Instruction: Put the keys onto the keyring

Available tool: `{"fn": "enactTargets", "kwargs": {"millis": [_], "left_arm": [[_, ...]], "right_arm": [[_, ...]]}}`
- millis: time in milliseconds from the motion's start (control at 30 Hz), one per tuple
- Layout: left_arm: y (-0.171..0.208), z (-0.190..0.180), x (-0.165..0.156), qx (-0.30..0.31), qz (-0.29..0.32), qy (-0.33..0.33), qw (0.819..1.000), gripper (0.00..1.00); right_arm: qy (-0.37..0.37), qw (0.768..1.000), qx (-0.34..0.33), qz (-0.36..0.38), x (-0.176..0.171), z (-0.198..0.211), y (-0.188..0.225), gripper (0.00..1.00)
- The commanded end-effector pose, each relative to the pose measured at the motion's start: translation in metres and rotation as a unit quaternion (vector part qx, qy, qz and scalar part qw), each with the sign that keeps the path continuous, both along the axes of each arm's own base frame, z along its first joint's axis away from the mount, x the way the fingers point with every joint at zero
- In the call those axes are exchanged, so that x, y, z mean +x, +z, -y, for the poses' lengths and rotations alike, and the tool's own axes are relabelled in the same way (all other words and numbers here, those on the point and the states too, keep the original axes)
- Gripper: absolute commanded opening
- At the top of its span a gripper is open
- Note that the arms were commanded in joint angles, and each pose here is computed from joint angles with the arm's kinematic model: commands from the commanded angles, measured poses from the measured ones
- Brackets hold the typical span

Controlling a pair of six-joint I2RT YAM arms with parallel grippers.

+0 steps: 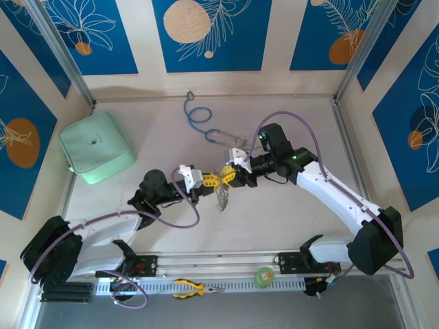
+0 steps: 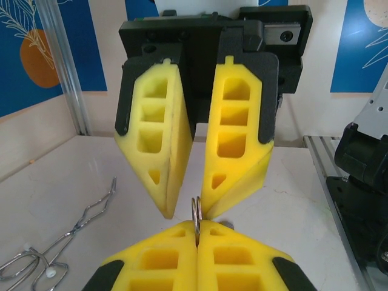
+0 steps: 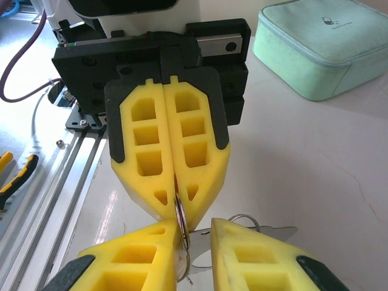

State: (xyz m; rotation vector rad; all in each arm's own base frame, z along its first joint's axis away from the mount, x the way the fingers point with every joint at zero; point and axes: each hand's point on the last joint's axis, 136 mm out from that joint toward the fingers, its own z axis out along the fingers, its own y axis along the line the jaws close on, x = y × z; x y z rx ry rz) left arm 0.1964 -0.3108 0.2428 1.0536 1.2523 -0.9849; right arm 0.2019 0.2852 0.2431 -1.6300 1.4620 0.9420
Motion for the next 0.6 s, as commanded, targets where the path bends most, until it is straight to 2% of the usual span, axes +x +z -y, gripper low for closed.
{"fn": "enactTargets", "kwargs": {"millis": [0,100,200,300,367,433,567], "left_arm": [[0.024,0.000,-0.010,-0.035,0.037,-0.019,0.999,0.00],[0.025,-0.001,-0.010,-0.037,0.039,-0.018,0.998,0.00],[0.026,0.000,-0.010,-0.041,0.040,-0.017,0.998,0.00],[0.027,-0.003,-0.004,-0.042,0.039,0.002,0.998,0.01],[0.026,-0.006,0.003,-0.040,0.038,0.026,0.998,0.16],[0.021,-0.009,0.008,-0.022,0.038,0.044,0.998,0.21],[-0.001,-0.012,0.005,0.068,0.054,0.042,0.995,0.23]], "right_arm": [[0.017,1.000,0.002,-0.011,-0.005,-0.004,0.000,0.19],[0.019,1.000,0.001,-0.012,-0.005,-0.005,-0.001,0.15],[0.022,1.000,0.004,-0.012,-0.005,-0.006,0.002,0.01],[0.021,1.000,0.001,-0.011,-0.005,-0.006,0.005,0.00],[0.013,1.000,-0.007,0.001,-0.002,-0.005,0.006,0.00],[0.006,0.999,-0.031,0.024,0.000,-0.003,0.005,0.00],[-0.012,0.994,-0.090,0.066,0.008,0.003,0.001,0.00]]}}
